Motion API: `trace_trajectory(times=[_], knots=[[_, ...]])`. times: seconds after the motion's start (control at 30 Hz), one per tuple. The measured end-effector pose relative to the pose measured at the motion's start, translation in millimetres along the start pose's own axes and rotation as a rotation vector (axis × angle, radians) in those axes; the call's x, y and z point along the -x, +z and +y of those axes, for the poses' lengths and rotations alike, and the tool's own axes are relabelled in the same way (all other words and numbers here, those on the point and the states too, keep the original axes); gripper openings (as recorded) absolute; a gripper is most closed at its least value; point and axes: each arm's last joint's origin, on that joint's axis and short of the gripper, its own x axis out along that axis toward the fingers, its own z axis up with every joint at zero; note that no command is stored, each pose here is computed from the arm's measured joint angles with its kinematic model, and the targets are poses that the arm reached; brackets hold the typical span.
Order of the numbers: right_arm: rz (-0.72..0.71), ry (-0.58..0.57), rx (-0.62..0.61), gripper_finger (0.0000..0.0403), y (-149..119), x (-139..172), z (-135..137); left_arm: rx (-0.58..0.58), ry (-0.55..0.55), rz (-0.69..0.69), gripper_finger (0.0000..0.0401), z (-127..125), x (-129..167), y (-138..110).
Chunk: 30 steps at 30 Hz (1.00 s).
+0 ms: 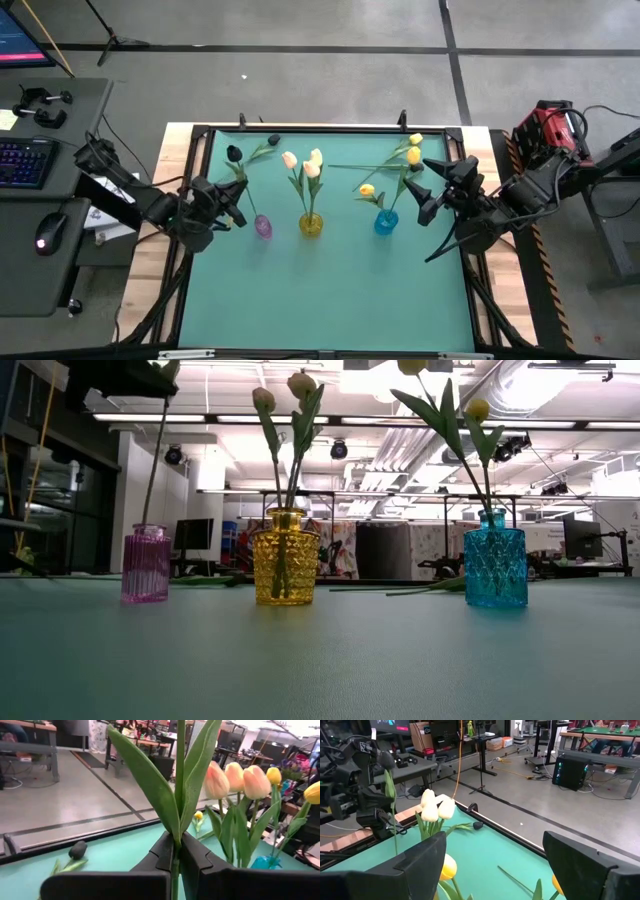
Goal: Sort flowers into vase by color
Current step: Put the bottom left black flower into the purple vase, then put the left black flower into the purple vase
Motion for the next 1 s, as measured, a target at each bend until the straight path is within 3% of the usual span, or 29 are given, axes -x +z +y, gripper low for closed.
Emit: trace_trajectory(times=[0.27,0.43,0.67,0.87,1.0], knots=[[-0.001,0.001,-0.010,0.0321,0,0,0,-0.036,0.001,0.010,0.0001,-9,-2,-10],[0.000,0.001,-0.010,0.0321,0,0,0,-0.053,-0.029,0.080,0.0027,-12,-5,-15],[0.000,0.001,-0.008,0.0321,0,0,0,-0.088,-0.158,0.259,0.0125,-11,-8,-9],[0.019,0.014,-0.008,0.0321,0,0,1,-0.100,-0.271,0.324,0.0217,-11,-6,14],[0.037,0.026,-0.007,0.0321,-1,0,1,-0.071,-0.365,0.410,0.0254,-7,-3,32]])
